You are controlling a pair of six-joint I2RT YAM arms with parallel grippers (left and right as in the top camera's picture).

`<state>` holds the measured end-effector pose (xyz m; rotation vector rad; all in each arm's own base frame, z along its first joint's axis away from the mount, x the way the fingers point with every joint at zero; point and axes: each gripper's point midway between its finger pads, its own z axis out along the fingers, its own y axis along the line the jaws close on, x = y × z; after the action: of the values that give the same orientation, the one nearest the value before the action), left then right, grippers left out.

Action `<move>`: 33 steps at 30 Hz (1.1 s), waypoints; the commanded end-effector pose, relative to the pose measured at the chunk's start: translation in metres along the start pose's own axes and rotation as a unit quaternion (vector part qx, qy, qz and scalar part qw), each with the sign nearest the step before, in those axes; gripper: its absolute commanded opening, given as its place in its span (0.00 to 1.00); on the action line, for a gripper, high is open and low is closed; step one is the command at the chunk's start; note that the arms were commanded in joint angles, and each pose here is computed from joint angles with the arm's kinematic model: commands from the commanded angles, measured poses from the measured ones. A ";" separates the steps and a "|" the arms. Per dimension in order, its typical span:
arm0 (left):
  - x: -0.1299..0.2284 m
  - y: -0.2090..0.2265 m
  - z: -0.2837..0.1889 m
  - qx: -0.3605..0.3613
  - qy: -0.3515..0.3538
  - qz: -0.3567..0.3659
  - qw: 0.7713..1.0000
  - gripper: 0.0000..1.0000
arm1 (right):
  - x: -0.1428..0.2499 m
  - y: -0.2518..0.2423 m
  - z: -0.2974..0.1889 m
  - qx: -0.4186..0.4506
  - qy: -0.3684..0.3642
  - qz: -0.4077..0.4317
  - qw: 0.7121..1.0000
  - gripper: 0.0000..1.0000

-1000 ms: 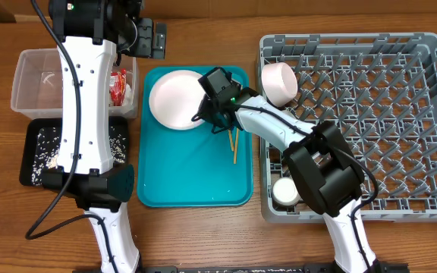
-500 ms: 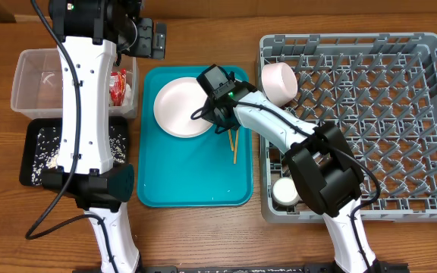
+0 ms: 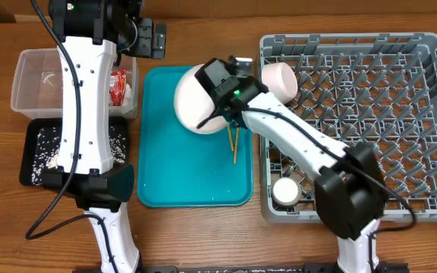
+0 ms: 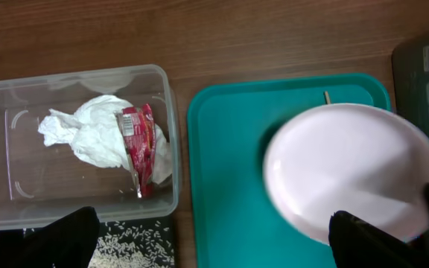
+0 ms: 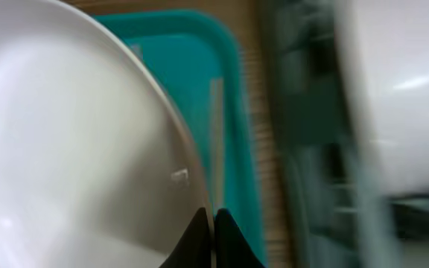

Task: Sort waste into correct bins and load items into the dishwasher
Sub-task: 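Move the right gripper to the pink plate and grasp its rim, then carry the pink plate to the dish rack and stand it upright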

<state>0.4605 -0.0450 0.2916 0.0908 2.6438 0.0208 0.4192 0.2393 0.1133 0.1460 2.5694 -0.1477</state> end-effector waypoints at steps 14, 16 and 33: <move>-0.004 0.001 -0.009 -0.003 -0.015 -0.007 1.000 1.00 | -0.114 -0.196 -0.203 0.282 -0.296 0.082 0.909 0.04; -0.004 0.001 -0.009 -0.003 -0.015 -0.007 1.000 1.00 | -0.111 -0.220 -0.195 0.329 -0.272 0.060 0.902 0.04; -0.004 0.001 -0.009 -0.003 -0.015 -0.007 1.000 1.00 | -0.102 -0.245 -0.075 0.406 -0.163 -0.052 0.898 0.04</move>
<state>0.4606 -0.0450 0.2916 0.0907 2.6434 0.0212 0.4282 0.0109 0.2589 0.2764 2.0065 -1.1296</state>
